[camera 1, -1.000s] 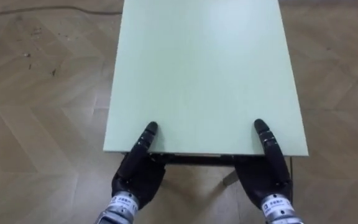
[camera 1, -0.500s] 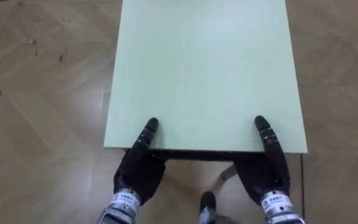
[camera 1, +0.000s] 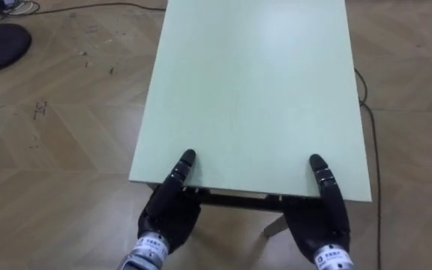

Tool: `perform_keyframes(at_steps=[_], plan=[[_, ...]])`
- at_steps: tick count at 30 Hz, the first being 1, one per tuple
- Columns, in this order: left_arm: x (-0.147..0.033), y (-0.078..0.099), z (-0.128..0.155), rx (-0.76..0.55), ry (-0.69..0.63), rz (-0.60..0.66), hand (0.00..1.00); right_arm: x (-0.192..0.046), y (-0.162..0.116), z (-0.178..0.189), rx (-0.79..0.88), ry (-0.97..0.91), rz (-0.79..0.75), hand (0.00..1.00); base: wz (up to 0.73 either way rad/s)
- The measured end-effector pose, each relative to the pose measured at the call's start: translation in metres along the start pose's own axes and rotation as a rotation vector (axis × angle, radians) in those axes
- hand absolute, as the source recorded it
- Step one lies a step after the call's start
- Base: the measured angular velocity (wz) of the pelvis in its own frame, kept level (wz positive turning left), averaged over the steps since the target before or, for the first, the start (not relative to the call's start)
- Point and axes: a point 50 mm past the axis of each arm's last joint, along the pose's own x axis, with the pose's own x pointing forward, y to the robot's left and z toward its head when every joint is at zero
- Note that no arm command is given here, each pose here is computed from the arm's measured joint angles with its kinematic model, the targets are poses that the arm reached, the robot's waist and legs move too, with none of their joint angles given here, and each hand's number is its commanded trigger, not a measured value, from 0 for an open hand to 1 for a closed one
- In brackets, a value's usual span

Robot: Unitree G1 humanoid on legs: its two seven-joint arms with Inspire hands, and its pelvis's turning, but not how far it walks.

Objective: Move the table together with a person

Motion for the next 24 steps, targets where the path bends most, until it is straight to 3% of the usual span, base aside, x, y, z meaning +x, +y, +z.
perform_keyframes(at_steps=[9, 24], plan=[[-0.007, 0.002, 0.007, 0.022, -0.036, 0.009, 1.00, -0.001, -0.001, -0.008, 0.020, 0.013, -0.006, 1.00, -0.06], [-0.008, 0.001, 0.003, -0.015, -0.023, 0.015, 1.00, 0.007, 0.006, 0.000, -0.044, 0.006, 0.021, 1.00, 0.36]])
